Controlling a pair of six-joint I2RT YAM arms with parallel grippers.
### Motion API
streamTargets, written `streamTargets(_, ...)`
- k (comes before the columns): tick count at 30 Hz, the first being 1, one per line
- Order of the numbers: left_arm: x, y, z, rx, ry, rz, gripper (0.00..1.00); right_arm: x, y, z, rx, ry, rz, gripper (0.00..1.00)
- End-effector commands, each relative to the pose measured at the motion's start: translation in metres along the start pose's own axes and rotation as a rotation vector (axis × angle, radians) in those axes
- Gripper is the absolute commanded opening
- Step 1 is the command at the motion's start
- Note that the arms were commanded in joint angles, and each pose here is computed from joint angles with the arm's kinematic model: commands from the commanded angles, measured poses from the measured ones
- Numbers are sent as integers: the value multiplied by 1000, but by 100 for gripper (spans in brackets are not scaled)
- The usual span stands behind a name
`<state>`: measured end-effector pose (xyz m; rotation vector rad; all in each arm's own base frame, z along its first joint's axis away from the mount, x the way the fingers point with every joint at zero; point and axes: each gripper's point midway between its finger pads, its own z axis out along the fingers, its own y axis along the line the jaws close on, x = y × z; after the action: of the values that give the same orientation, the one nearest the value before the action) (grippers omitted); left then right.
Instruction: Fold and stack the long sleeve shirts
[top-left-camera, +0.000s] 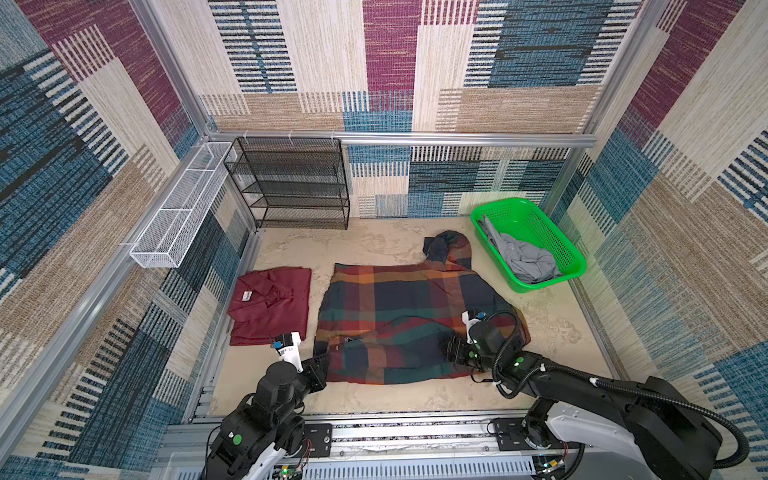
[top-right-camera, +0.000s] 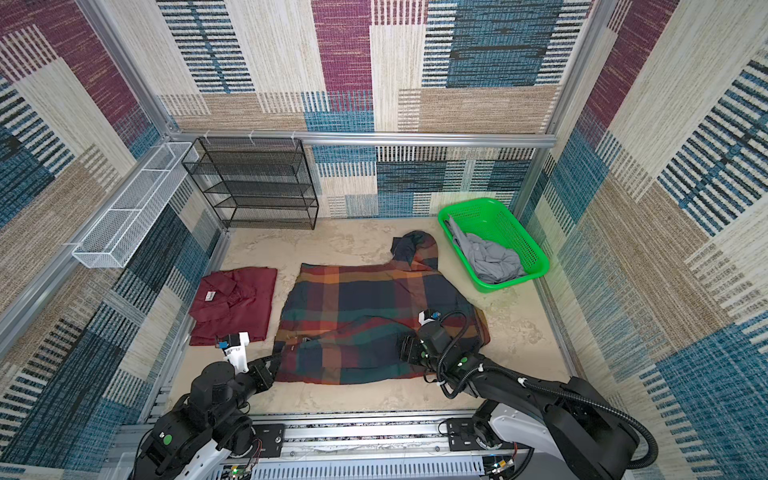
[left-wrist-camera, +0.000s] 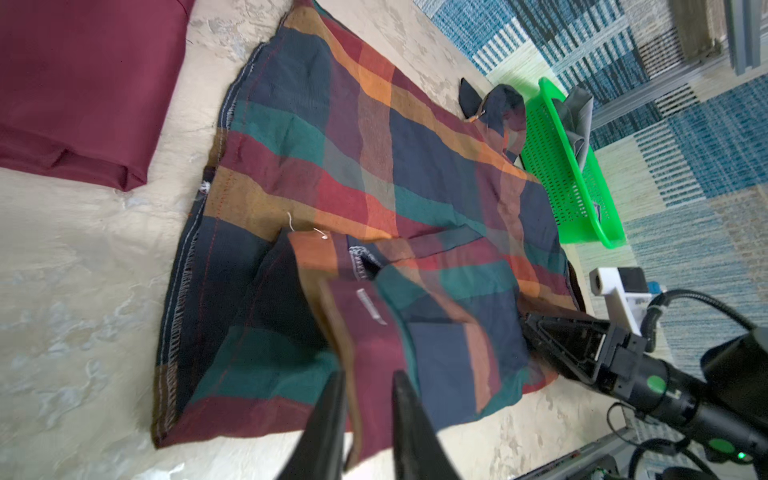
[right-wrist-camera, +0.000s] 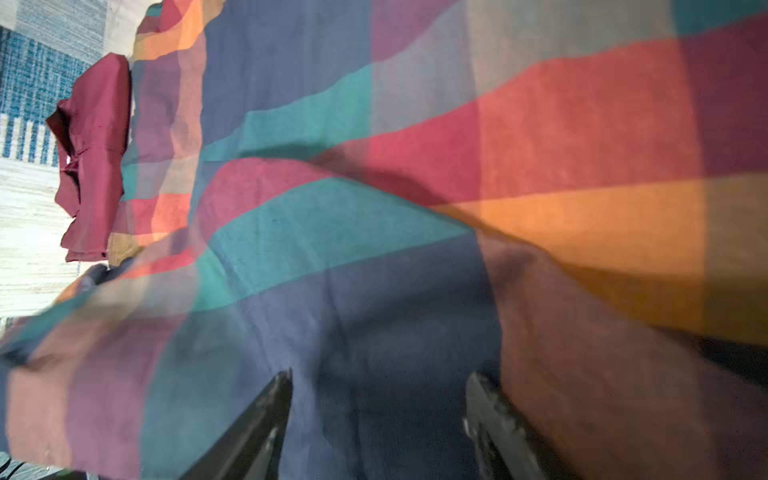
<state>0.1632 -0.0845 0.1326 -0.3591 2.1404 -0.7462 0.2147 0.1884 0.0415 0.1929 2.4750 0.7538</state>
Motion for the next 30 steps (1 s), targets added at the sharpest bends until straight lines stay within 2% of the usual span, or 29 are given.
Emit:
streamTargets(1, -6, 2, -4, -20, -25, -30, 36, -8, -3, -1, 14, -55, 31, 69)
streamTargets(3, -8, 3, -7, -30, -34, -44, 40, -8, -3, -2, 10, -56, 31, 69)
streamTargets(6, -23, -1, -18, -29, -85, -50, 53, -8, -1, -3, 1, -53, 30, 69)
streamTargets(11, -43, -23, -29, 45, -151, -35, 57, -29, 28, -24, -60, -88, 6, 73)
streamTargets(16, -20, -40, 6, 99, -2, -52, 57, -72, 41, -64, -3, -231, -31, 74)
streamTargets(20, -9, -53, 33, 103, 108, -36, 57, -73, 31, -55, 29, -196, -45, 75)
streamTargets(26, 0, -75, 67, 111, 243, -14, 56, -67, -18, -44, 112, -177, 93, 73)
streamTargets(30, 13, -70, 85, 91, 292, -33, 55, -51, -58, -37, 225, -138, 192, 73)
